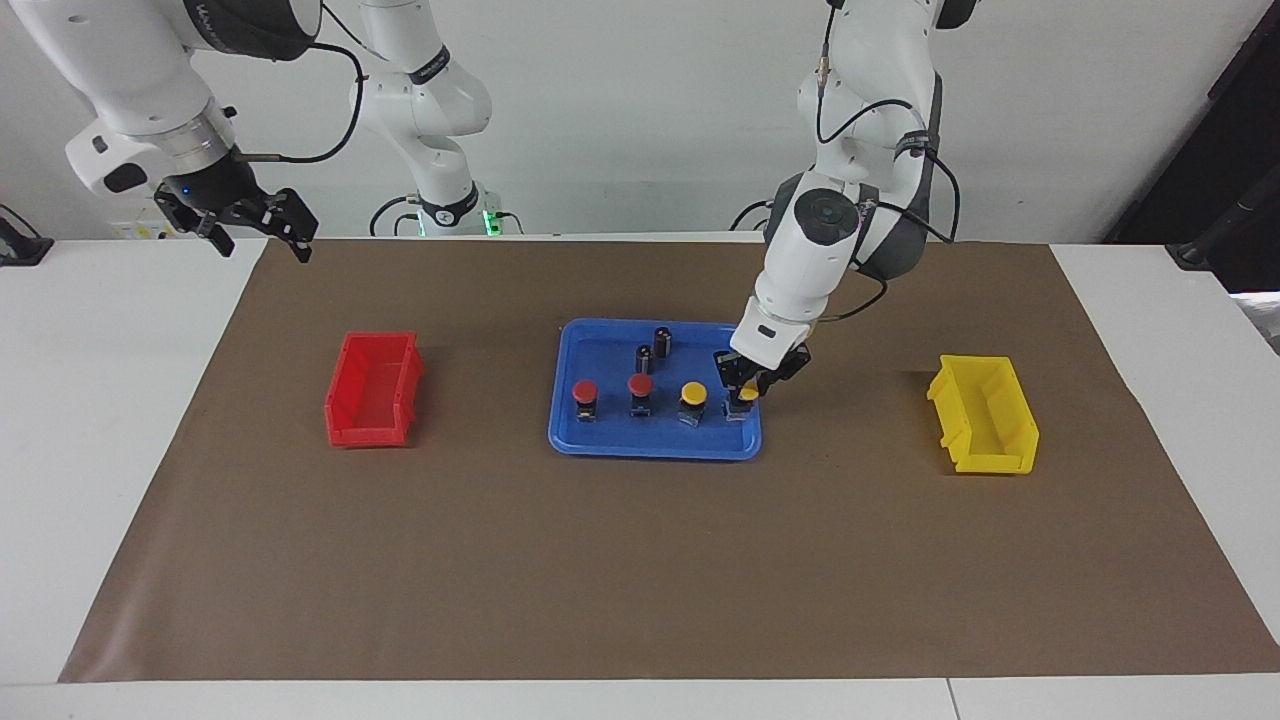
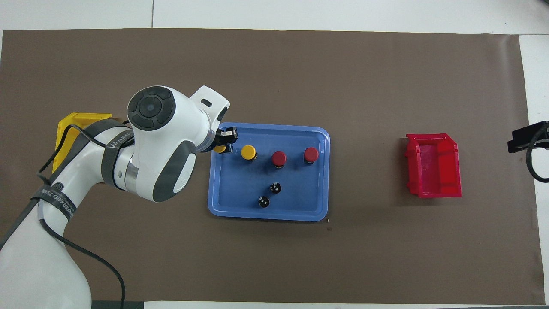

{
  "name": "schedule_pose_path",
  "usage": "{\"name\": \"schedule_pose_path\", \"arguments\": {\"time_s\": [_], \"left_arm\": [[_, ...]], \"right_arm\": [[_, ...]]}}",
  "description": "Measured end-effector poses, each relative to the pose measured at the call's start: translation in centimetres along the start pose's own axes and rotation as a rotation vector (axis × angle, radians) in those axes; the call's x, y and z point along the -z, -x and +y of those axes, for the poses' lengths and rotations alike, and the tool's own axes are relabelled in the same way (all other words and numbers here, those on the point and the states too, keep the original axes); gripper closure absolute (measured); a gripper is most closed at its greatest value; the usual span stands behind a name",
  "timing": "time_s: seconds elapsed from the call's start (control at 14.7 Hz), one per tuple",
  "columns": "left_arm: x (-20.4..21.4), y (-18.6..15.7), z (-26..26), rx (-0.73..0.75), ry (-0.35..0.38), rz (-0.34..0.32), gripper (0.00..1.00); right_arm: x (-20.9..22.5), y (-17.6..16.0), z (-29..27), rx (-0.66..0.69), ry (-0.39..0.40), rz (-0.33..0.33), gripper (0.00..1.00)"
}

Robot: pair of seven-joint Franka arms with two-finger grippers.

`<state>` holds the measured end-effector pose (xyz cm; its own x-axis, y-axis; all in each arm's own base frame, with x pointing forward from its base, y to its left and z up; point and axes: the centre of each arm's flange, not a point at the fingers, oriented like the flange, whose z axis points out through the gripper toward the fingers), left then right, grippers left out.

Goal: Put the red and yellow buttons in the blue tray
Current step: 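Carry the yellow button with the left gripper over the blue tray, then lower the yellow button into the tray and open the left gripper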

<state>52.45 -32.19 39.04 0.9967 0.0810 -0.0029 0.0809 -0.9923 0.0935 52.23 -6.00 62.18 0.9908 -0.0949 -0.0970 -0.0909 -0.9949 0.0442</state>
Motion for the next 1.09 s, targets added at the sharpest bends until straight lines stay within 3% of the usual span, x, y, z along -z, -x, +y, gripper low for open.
{"name": "schedule_pose_path", "arguments": {"time_s": [0.41,0.55,0.82,1.09], "left_arm": [[-2.2,0.4,-0.2,0.001,-0.021,-0.025,0.59],[-2.1,0.4,-0.2,0.002,-0.021,-0.025,0.44],[1.6,0.6,-0.7,-0.005,-0.062,-0.080,0.00],[10.6,-0.2,-6.7,-0.046,-0.080,-0.099,0.00]], "right_arm": [[0.0,0.0,0.0,0.000,0.000,0.000,0.00],[0.0,0.0,0.0,0.000,0.000,0.000,0.00],[0.0,0.0,0.0,0.000,0.000,0.000,0.00],[0.0,0.0,0.0,0.000,0.000,0.000,0.00]]}}
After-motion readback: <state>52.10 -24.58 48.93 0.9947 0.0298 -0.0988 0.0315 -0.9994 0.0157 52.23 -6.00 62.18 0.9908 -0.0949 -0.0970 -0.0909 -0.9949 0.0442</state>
